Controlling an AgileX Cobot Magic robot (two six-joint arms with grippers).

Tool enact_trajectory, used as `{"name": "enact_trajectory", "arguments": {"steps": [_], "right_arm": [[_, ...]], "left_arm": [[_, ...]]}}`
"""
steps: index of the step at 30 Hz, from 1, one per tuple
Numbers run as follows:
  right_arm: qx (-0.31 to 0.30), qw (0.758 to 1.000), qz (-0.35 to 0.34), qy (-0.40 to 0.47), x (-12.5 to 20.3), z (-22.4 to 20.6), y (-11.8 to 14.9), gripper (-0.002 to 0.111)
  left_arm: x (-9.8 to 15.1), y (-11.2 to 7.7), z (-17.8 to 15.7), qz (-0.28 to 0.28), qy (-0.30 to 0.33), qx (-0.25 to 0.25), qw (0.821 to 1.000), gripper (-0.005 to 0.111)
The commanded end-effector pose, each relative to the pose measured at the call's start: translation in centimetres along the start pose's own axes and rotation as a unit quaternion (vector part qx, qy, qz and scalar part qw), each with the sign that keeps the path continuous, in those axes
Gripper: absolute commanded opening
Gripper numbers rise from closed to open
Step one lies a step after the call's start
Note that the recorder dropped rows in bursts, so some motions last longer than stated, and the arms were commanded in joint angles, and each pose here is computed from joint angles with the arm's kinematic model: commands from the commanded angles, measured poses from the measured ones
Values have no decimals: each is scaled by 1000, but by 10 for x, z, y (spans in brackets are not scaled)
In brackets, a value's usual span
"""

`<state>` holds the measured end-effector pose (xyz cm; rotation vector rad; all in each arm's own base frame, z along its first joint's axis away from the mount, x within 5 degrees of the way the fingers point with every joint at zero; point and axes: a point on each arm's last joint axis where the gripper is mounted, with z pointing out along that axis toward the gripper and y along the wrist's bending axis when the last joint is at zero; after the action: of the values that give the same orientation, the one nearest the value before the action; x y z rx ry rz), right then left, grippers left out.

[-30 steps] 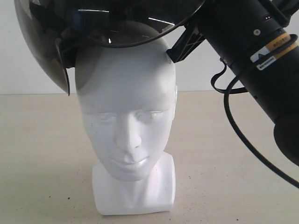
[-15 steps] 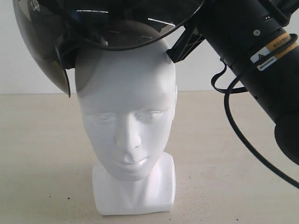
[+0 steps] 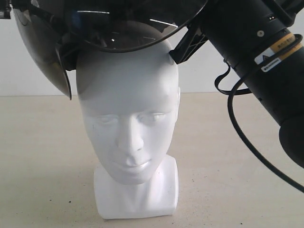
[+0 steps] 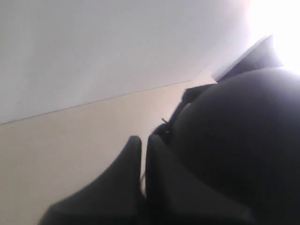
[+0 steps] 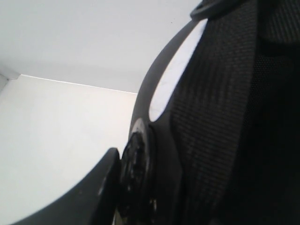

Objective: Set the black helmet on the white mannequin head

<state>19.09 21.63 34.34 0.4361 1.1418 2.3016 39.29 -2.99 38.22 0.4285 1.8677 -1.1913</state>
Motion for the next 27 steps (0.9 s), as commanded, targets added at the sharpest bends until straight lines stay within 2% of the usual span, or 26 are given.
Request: {"name": "enact_trajectory", "arguments": {"steps": [1, 10, 13, 17, 20, 25, 27], "right_arm": [[19, 999, -2, 26, 7, -2, -3, 0], [22, 999, -3, 29, 7, -2, -3, 0], [22, 999, -2, 30, 7, -2, -3, 0], [22, 999, 0, 33, 8, -2, -4, 0], [23, 999, 9, 36, 8, -2, -4, 0], [24, 999, 16, 34, 8, -2, -4, 0], [44, 998, 23, 32, 8, -2, -6, 0]], "left_arm": [[2, -22, 20, 41, 12, 45, 998, 4], [10, -38, 39, 18, 45, 62, 997, 4], [14, -55, 47, 33, 64, 71, 995, 4], [8, -78, 36, 57, 59, 69, 994, 4], [17, -91, 45, 59, 84, 79, 992, 4], [36, -95, 53, 49, 109, 88, 989, 4], [37, -97, 52, 47, 110, 88, 989, 4]]}}
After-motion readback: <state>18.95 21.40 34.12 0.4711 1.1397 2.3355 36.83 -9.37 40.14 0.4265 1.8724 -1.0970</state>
